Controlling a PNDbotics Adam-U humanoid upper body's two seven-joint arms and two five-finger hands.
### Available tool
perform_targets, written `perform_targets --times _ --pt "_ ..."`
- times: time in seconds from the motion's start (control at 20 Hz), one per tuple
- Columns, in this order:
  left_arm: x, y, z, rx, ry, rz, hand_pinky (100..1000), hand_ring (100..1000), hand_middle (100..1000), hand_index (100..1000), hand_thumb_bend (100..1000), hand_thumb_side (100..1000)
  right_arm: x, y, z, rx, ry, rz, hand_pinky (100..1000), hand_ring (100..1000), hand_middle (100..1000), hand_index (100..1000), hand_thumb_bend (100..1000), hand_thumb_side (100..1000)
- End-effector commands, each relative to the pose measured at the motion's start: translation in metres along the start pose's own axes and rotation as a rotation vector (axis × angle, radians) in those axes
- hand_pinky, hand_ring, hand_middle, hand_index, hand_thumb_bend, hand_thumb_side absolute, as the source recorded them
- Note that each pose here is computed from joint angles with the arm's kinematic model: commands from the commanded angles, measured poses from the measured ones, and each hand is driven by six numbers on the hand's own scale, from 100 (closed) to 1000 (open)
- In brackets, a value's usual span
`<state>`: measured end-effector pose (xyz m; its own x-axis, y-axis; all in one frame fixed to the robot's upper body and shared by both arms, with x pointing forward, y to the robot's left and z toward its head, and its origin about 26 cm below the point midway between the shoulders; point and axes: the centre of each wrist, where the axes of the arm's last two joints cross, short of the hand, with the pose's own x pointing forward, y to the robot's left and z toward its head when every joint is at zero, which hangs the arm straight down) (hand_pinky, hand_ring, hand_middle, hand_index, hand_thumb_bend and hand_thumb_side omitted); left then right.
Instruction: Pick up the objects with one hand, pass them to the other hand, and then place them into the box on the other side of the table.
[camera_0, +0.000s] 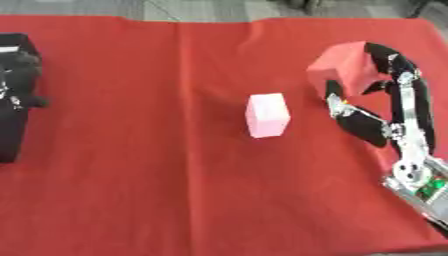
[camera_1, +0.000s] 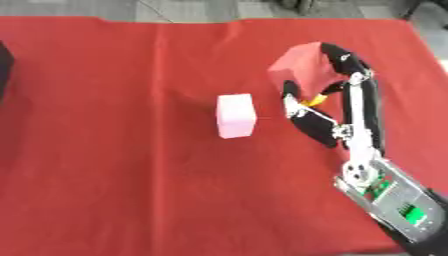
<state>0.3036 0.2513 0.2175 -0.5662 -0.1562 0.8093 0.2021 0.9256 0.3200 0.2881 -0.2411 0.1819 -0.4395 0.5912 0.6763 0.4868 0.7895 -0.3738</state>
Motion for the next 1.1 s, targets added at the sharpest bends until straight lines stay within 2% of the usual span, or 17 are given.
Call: perform_targets --times 0.05,0.45,0.8,1.1 --pt "0.015 0.013 -0.004 -0.010 -0.058 -0.046 675 856 779 813 100 675 0.010 0.005 -0.003 -0.022 -0.058 -0.012 517 722 408 602 100 100" --pt "0.035 0.030 -0.015 -0.074 -0.117 -0.124 678 855 779 812 100 628 0.026 0.028 0.004 0.000 -0.165 0.002 522 704 395 575 100 100" --pt "0.055 0.040 -0.025 -0.154 -0.107 -0.211 680 854 779 813 100 604 0.037 0.042 0.011 0.041 -0.254 0.042 539 690 394 574 100 100" --pt "0.078 0.044 -0.037 -0.285 -0.065 -0.344 686 852 779 817 100 589 0.046 0.051 0.015 0.072 -0.333 0.092 553 682 397 576 100 100"
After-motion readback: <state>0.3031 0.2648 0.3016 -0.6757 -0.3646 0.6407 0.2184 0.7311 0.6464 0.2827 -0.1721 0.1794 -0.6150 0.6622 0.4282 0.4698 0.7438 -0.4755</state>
